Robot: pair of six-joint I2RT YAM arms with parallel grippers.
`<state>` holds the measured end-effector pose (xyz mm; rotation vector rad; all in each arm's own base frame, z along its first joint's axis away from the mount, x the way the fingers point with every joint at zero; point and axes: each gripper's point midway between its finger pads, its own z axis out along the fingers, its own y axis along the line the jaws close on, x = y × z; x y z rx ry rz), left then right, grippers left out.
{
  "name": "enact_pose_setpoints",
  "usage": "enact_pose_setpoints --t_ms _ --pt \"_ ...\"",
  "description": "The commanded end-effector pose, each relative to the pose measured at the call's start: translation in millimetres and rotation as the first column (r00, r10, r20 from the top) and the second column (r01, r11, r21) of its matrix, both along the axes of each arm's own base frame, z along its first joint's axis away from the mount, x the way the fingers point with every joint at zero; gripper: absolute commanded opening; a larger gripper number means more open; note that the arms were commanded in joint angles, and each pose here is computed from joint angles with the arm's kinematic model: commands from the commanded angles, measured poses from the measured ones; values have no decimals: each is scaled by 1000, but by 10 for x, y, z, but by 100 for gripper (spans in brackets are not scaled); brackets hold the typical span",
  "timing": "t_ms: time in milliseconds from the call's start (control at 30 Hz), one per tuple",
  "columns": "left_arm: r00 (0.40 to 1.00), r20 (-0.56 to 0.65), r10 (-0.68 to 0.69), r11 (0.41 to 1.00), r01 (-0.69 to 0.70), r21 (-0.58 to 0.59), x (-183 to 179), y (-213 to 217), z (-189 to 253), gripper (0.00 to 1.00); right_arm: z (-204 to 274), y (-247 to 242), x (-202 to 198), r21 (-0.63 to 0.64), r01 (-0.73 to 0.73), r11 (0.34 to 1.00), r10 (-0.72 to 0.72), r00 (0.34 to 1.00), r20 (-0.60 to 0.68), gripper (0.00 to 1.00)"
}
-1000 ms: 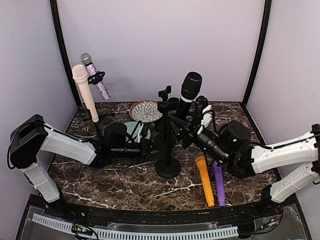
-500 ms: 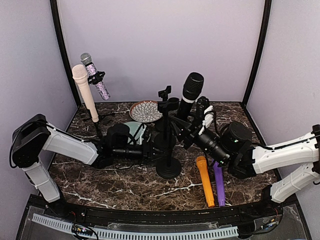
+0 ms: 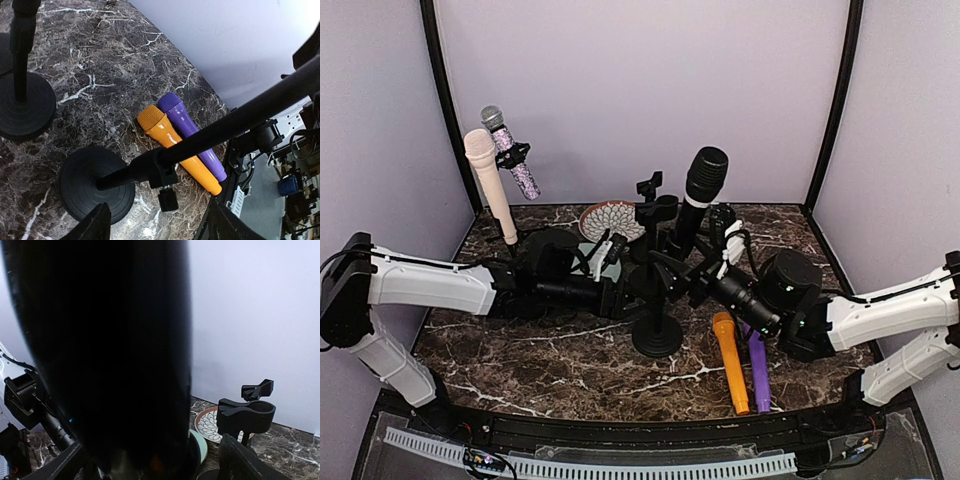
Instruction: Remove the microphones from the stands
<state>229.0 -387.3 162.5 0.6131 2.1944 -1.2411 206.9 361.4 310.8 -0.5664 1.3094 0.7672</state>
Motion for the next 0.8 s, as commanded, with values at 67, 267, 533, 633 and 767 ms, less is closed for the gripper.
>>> enact_pose_setpoints --t_ms 67,267,533,633,767 --pt "927 370 -66 996 38 81 55 118 346 70 85 -119 -20 29 36 999 -36 999 4 95" --pt "728 673 -129 990 58 128 -66 127 642 70 125 -258 -5 39 79 996 -79 997 4 97" --pt "422 865 -271 953 -12 304 -273 -39 558 67 136 -355 6 44 108 993 -109 994 7 97" --pt "372 873 -315 931 -57 360 -253 -95 423 66 141 -325 4 44 101 994 -101 995 8 97" --pt "302 883 -360 909 -100 405 -226 -145 335 65 163 -259 24 35 96 995 -96 995 7 97"
